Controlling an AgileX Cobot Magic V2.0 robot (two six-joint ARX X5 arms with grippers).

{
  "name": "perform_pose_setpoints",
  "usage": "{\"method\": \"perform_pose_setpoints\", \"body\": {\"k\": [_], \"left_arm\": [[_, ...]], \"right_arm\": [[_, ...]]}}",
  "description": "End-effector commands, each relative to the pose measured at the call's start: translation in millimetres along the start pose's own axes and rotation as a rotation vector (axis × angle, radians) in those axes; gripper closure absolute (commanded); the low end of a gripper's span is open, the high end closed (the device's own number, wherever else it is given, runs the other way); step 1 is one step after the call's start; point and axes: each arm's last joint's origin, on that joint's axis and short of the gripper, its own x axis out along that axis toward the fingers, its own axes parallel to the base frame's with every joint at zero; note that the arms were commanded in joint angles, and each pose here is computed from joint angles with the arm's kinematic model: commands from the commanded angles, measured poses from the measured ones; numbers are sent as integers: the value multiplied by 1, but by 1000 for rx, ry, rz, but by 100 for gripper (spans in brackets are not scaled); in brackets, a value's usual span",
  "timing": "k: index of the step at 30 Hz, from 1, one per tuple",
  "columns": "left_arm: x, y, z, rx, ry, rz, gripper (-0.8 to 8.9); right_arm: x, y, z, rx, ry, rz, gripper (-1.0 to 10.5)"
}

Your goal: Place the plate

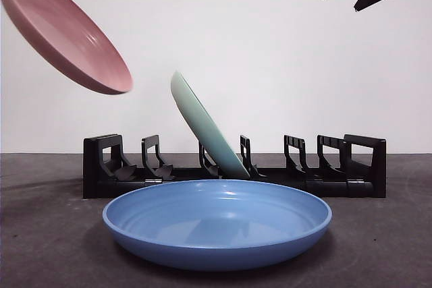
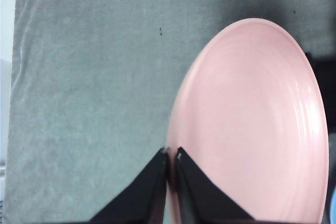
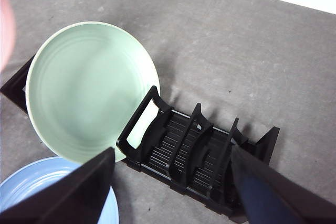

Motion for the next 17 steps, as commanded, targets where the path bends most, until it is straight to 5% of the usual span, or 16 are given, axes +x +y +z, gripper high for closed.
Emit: {"method": "perform_pose_setpoints", "body": {"k": [1, 7, 17], "left_arm": [[-6, 1, -8, -8, -39, -47, 798], [-1, 3, -54, -20, -59, -106, 798], [24, -5, -135, -125, -61, -412, 799]], "right_arm": [[1, 1, 3, -4, -4, 2, 598], [1, 1, 2, 0, 11, 2, 598], [1, 1, 1, 1, 18, 3, 598]]}}
